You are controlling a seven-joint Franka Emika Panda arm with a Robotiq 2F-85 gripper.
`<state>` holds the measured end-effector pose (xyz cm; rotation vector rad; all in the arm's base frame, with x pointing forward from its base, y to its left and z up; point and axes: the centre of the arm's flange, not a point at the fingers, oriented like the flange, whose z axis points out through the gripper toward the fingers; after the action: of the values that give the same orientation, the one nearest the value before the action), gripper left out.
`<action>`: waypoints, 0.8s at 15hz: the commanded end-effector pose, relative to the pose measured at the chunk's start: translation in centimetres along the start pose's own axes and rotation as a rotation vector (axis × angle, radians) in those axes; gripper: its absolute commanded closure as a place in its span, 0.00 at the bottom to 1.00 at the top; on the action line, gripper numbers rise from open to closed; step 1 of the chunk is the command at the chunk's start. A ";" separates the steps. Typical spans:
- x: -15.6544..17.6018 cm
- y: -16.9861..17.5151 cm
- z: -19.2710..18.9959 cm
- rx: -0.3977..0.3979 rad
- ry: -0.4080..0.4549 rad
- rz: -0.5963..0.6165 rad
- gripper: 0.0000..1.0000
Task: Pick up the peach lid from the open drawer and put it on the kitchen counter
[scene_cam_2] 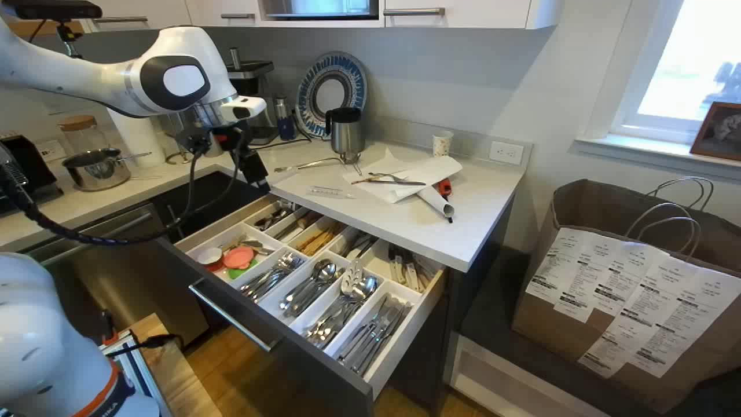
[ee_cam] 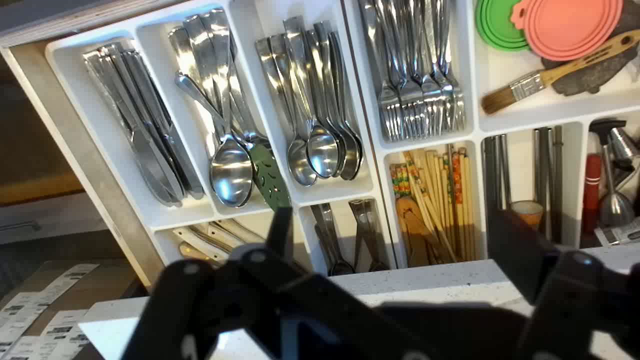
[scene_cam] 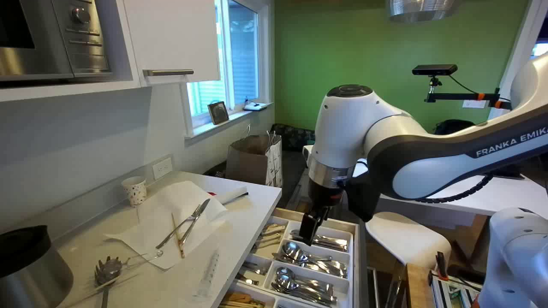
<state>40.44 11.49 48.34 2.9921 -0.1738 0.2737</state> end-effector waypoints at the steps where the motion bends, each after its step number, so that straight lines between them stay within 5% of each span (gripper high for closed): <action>1: 0.0 0.0 0.0 0.000 0.000 0.000 0.00; 9: 0.0 0.0 0.0 0.000 0.000 0.000 0.00; 12: -1.1 -3.6 1.4 0.021 -0.033 -0.109 0.00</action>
<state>40.34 12.09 48.17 2.9968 -0.1451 0.2675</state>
